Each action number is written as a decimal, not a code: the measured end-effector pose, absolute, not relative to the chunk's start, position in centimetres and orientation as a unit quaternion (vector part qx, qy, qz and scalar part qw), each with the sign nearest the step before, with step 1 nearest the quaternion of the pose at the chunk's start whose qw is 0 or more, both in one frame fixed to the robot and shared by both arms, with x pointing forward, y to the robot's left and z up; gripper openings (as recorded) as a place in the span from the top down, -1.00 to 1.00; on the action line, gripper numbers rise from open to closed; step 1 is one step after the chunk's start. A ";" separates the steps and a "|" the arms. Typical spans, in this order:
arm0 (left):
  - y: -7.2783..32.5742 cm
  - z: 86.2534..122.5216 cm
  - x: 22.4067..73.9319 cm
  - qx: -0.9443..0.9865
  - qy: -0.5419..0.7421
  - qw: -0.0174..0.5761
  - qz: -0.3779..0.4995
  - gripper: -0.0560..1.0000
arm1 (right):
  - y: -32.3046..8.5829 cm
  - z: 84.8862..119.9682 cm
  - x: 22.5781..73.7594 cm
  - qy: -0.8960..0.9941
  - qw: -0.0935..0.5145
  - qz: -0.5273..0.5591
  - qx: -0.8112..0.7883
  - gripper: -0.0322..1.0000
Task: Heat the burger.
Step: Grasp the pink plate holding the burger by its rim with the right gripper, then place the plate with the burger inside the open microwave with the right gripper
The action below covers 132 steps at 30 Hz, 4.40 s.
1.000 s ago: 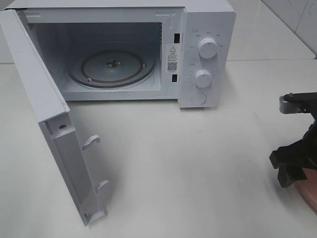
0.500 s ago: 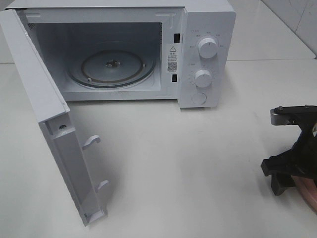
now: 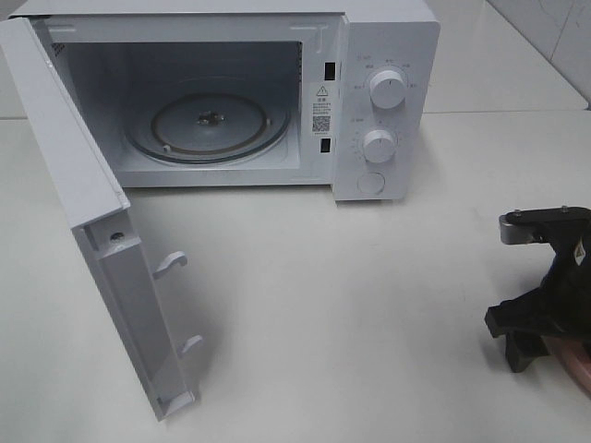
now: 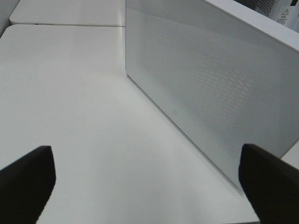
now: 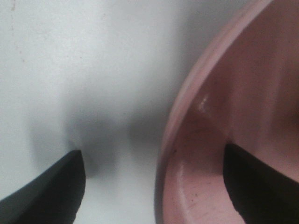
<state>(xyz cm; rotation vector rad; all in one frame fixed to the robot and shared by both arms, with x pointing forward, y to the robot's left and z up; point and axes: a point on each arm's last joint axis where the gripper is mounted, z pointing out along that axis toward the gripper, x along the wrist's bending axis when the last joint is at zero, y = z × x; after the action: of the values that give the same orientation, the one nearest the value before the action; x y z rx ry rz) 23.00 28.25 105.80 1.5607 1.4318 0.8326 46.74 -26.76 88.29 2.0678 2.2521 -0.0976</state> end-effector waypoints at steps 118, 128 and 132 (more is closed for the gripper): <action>28.3 105.8 23.0 0.623 0.571 0.420 0.332 -0.98 | -21.4 92.8 40.6 0.820 0.235 -0.133 0.504 0.91; 28.3 105.8 23.0 0.623 0.571 0.420 0.332 -0.98 | -20.5 94.0 38.6 0.837 0.256 -0.105 0.472 0.91; 28.3 105.8 23.0 0.623 0.571 0.420 0.332 -0.98 | -20.2 94.4 38.2 0.841 0.260 -0.095 0.465 0.91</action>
<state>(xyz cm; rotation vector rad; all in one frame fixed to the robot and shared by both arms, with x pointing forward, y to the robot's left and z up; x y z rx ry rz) 23.00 28.25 105.80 1.5607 1.4318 0.8326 38.17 -20.22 94.35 1.2590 2.2789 -0.2582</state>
